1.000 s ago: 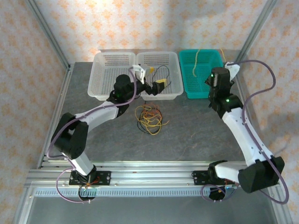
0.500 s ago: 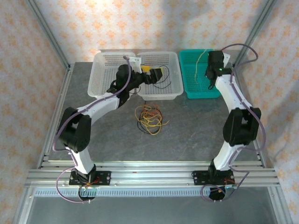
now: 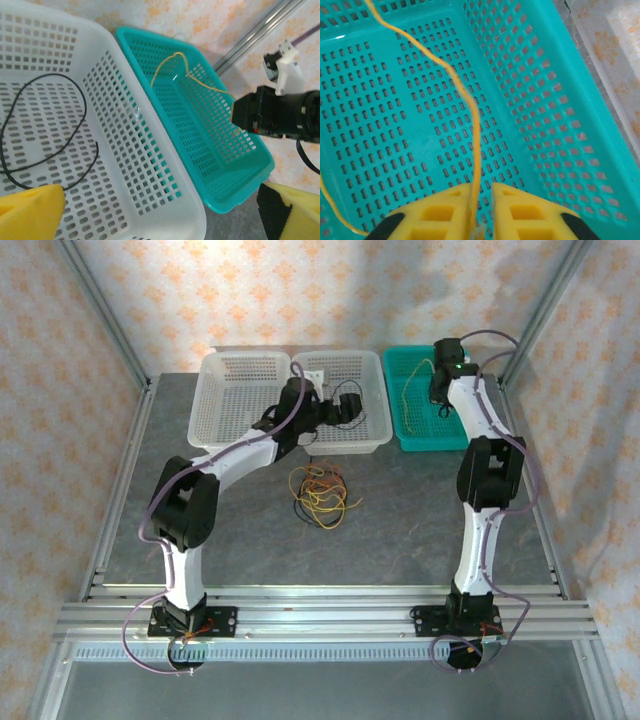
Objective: Untangle the cables
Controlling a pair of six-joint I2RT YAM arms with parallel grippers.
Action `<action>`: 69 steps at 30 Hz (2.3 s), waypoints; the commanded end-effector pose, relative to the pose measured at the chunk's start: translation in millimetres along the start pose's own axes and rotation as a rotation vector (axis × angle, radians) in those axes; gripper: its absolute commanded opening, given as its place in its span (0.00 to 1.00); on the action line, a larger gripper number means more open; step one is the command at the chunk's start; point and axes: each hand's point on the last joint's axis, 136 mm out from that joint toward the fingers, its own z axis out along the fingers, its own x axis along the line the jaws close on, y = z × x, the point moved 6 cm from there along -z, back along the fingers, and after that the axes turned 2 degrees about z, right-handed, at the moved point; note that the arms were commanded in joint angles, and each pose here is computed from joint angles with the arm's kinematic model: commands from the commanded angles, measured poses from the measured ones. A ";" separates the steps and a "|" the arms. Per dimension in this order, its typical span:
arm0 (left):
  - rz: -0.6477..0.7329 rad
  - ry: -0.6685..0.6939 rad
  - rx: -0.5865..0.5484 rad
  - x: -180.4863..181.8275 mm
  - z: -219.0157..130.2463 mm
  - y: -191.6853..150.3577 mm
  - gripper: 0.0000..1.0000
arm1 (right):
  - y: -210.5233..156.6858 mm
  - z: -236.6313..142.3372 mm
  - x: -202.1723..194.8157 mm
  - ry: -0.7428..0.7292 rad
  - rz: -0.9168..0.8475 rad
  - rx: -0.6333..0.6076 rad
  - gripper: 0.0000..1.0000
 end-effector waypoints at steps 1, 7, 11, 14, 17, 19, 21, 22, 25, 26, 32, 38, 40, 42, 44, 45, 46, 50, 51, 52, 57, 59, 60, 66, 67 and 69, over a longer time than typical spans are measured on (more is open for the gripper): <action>0.017 0.070 0.035 4.7 7.5 -10.0 0.99 | 7.0 -1.4 -3.5 -0.013 0.002 0.008 0.24; 0.042 0.085 0.037 2.7 0.5 -7.6 0.99 | 21.3 -15.8 -4.4 0.006 0.041 -0.047 0.41; 0.067 0.147 0.046 7.8 -10.6 -8.1 0.99 | 23.0 -39.8 -1.6 0.045 0.040 -0.108 0.40; 0.092 0.164 0.030 1.0 -31.4 -2.4 0.99 | 15.7 -67.2 14.0 0.133 0.020 -0.181 0.41; 0.085 0.210 0.012 3.4 -50.0 -5.0 0.99 | 1.6 -93.5 33.4 0.285 0.023 -0.215 0.43; 0.060 0.228 0.019 5.8 -62.6 -10.4 0.99 | -12.2 -111.2 46.1 0.396 0.040 -0.227 0.44; 0.017 0.251 0.040 10.3 -71.7 -17.8 0.99 | -28.1 -124.5 58.0 0.478 0.057 -0.231 0.44; -0.008 0.264 0.058 13.3 -75.9 -22.7 0.99 | -37.8 -131.0 64.5 0.515 0.056 -0.232 0.44; -0.038 0.298 0.112 24.4 -85.9 -37.0 0.99 | -69.2 -143.7 84.1 0.583 0.032 -0.234 0.44; -0.036 0.303 0.122 26.0 -89.5 -41.2 0.99 | -80.4 -146.4 90.4 0.601 0.016 -0.225 0.44; -0.026 0.322 0.076 38.7 -128.6 -66.8 0.99 | -144.4 -161.8 121.8 0.632 -0.084 -0.185 0.44; -0.060 0.335 0.036 50.3 -165.4 -90.6 0.99 | -204.6 -178.3 145.7 0.692 -0.191 -0.138 0.43; -0.085 0.326 0.047 54.2 -171.1 -102.9 0.99 | -221.6 -183.1 152.8 0.704 -0.223 -0.111 0.43; -0.147 0.315 0.044 59.5 -175.7 -114.4 1.00 | -236.0 -187.6 160.2 0.712 -0.251 -0.090 0.43; -0.199 0.296 0.040 65.5 -178.7 -125.7 0.97 | -246.2 -194.1 167.7 0.714 -0.283 -0.093 0.43; -0.226 0.292 0.044 70.3 -179.3 -131.4 0.94 | -249.9 -197.1 171.0 0.703 -0.296 -0.100 0.43; -0.244 0.288 0.053 74.3 -178.9 -136.0 0.89 | -252.6 -199.7 174.1 0.697 -0.307 -0.102 0.43; -0.278 0.305 0.073 88.6 -174.4 -142.2 0.79 | -253.8 -202.3 179.6 0.676 -0.296 -0.086 0.40; -0.280 0.301 0.081 91.1 -171.6 -141.1 0.76 | -253.3 -202.1 179.9 0.674 -0.291 -0.085 0.39; -0.276 0.297 0.097 93.3 -167.8 -140.8 0.72 | -252.1 -202.5 179.8 0.674 -0.286 -0.088 0.39; -0.212 0.275 0.170 96.2 -149.2 -140.9 0.65 | -245.9 -210.9 179.0 0.704 -0.265 -0.100 0.39; -0.190 0.291 0.191 99.6 -143.7 -141.8 0.61 | -244.2 -214.1 176.4 0.723 -0.250 -0.107 0.39; -0.189 0.304 0.200 102.6 -140.9 -142.4 0.61 | -242.2 -216.4 174.6 0.734 -0.238 -0.115 0.39; -0.152 0.302 0.240 111.8 -125.0 -144.7 0.56 | -234.2 -227.3 163.9 0.762 -0.205 -0.162 0.38; -0.146 0.301 0.248 112.4 -122.7 -145.4 0.53 | -233.1 -229.2 161.7 0.766 -0.204 -0.173 0.38; -0.139 0.296 0.259 113.6 -118.8 -146.2 0.50 | -233.0 -232.5 159.1 0.793 -0.214 -0.183 0.40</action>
